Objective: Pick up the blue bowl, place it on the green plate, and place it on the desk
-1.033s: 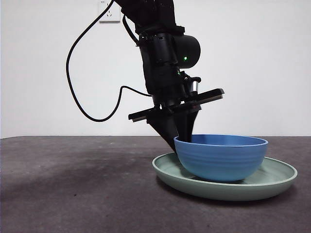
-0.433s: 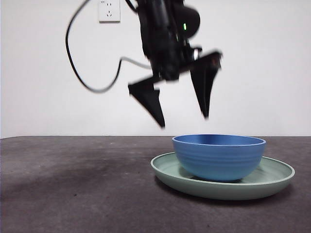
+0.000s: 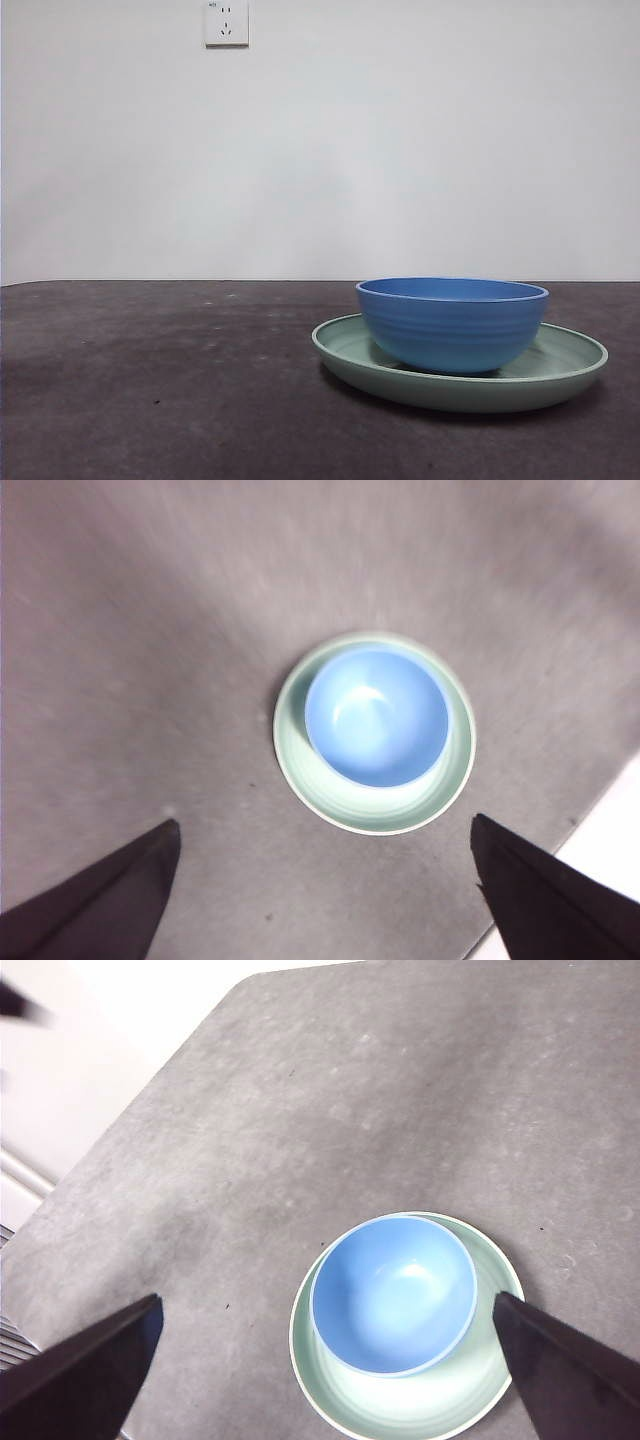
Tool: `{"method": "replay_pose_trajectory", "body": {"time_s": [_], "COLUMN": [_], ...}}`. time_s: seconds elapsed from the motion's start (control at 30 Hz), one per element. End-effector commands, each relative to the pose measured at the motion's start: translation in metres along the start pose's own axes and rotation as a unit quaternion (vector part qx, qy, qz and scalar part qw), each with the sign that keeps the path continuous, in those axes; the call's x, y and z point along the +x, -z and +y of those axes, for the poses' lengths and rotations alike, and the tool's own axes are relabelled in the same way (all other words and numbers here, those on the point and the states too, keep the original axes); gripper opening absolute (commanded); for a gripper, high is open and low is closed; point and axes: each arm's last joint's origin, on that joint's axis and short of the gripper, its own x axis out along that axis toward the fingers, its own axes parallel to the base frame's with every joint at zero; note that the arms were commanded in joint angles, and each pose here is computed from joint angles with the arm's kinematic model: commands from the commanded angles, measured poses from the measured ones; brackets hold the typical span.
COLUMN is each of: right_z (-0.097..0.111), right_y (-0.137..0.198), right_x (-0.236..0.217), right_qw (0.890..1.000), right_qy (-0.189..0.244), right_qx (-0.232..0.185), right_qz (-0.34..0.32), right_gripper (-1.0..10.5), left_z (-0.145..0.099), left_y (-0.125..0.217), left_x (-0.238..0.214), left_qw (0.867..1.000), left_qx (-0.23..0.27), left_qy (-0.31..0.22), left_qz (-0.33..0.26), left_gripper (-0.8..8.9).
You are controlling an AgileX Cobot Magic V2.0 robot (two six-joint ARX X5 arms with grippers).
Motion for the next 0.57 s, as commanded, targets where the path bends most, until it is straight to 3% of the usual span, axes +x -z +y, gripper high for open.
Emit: {"method": "replay_pose_trajectory", "body": {"time_s": [0.03, 0.17, 0.43, 0.57], "right_z": [0.003, 0.002, 0.002, 0.002], "right_y": [-0.003, -0.001, 0.002, 0.002], "right_x": [-0.003, -0.003, -0.003, -0.003], "right_qw": [1.0, 1.0, 1.0, 1.0], "right_qy": [-0.001, 0.001, 0.002, 0.002], "right_qx": [-0.005, -0.002, 0.005, 0.004], "right_qz": [-0.002, 0.007, 0.02, 0.02], "right_gripper": [6.0, 6.0, 6.0, 6.0], "left_z": [0.005, 0.012, 0.017, 0.017], "left_y": [0.022, 0.065, 0.146, 0.177], "left_x": [-0.022, -0.034, -0.027, -0.015], "left_qw": [1.0, 1.0, 0.995, 0.994], "left_qx": [0.004, 0.004, -0.004, -0.012], "left_qy": [-0.013, -0.026, -0.047, -0.048], "left_qz": [0.008, 0.008, -0.084, -0.093], "left_gripper": [4.69, 4.69, 4.69, 4.7]}}
